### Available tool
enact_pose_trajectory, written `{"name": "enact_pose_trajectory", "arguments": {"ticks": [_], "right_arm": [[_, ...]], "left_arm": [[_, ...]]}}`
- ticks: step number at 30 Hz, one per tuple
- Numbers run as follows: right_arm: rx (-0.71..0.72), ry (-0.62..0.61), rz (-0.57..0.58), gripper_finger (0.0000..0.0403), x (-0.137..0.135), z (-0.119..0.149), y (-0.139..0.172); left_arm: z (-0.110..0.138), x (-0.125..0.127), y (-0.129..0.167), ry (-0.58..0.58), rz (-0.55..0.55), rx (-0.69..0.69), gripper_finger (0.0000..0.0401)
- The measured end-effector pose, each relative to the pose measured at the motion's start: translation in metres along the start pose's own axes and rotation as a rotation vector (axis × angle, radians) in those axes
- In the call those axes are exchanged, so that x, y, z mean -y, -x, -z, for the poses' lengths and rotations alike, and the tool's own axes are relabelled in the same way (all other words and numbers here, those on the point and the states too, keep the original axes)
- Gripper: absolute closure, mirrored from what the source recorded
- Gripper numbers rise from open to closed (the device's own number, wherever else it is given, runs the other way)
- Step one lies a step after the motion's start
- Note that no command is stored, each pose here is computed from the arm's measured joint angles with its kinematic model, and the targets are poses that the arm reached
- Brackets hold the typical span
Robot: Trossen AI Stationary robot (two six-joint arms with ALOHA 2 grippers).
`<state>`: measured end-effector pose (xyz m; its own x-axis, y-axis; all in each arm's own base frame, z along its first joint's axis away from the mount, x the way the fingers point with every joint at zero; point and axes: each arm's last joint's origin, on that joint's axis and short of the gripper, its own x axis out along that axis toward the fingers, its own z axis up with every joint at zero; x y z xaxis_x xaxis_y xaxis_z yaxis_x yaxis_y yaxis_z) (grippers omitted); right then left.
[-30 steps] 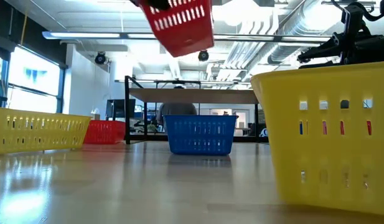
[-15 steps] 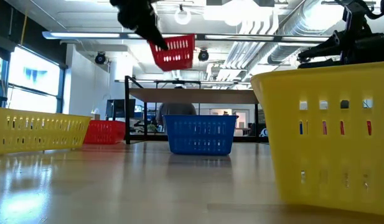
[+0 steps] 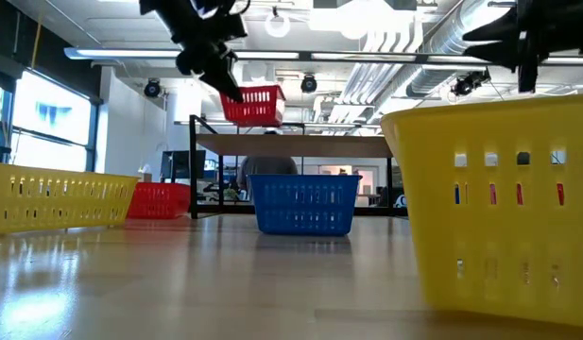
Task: Stack baskets on shelf by color
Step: Put the bottom red bin on the shelf
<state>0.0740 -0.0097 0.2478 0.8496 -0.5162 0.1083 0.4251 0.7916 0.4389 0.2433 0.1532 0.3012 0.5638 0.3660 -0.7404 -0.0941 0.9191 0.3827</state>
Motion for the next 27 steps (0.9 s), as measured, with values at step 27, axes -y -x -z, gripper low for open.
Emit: {"name": "enact_pose_trajectory", "arguments": {"ticks": [27], "right_arm": [[-0.707, 0.432, 0.454, 0.03, -0.038, -0.045, -0.028]], "left_arm": [[0.016, -0.014, -0.011, 0.032, 0.044, -0.059, 0.0401]]}}
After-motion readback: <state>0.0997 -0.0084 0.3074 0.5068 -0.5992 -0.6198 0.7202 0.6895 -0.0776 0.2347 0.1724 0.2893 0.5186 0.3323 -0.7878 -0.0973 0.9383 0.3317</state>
